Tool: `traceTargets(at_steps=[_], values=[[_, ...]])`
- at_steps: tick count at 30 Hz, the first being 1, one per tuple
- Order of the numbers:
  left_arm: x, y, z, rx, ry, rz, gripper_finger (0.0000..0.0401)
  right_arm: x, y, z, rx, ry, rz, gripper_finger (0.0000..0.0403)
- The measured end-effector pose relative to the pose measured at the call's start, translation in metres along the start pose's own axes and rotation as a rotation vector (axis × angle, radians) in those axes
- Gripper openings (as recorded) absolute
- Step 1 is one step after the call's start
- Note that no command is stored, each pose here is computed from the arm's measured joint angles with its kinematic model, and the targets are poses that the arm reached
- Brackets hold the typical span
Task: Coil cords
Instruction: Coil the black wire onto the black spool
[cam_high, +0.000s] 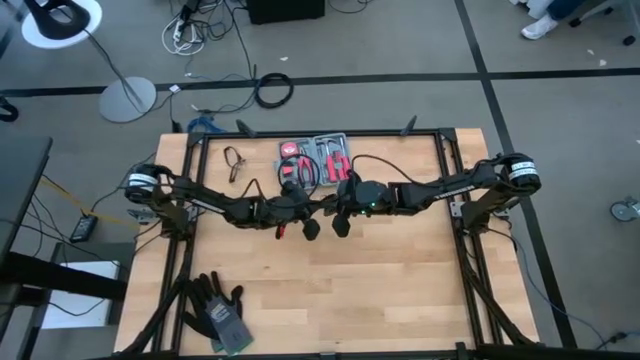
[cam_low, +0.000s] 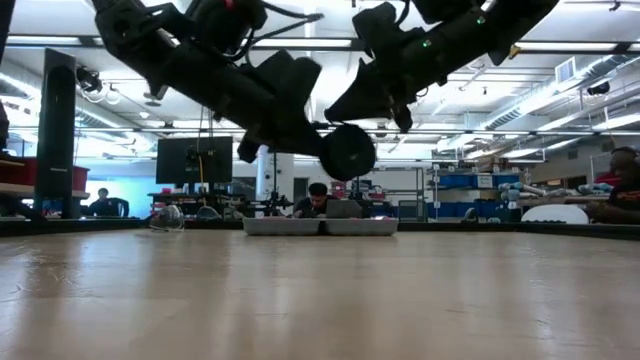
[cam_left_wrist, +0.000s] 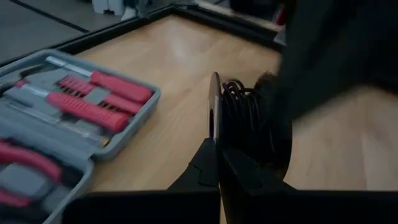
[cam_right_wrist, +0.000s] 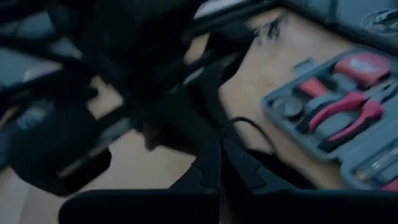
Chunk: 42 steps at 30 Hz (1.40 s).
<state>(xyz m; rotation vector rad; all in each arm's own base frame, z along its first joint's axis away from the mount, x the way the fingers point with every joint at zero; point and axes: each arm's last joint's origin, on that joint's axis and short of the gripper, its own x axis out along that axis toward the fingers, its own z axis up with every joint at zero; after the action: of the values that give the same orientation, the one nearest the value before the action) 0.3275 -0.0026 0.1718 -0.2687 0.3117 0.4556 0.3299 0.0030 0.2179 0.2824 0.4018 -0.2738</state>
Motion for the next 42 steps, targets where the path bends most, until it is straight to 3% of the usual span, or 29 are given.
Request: traceTargets(at_steps=[15, 21, 27, 42], values=[[-0.002, -0.001, 0.007, -0.094, -0.088, -0.044, 0.0000, 0.014, 0.014, -0.038, -0.006, 0.145, -0.076, 0.0004], [-0.015, 0.011, -0.010, -0.188, -0.139, -0.091, 0.0000, 0.009, 0.016, -0.047, -0.051, 0.180, -0.184, 0.0007], [-0.029, 0.022, -0.024, -0.264, -0.207, -0.173, 0.0000, 0.009, 0.017, -0.046, -0.074, 0.166, -0.207, 0.0008], [-0.041, 0.035, -0.041, -0.289, -0.205, -0.177, 0.0000, 0.006, 0.010, -0.057, -0.059, 0.237, -0.300, 0.0030]])
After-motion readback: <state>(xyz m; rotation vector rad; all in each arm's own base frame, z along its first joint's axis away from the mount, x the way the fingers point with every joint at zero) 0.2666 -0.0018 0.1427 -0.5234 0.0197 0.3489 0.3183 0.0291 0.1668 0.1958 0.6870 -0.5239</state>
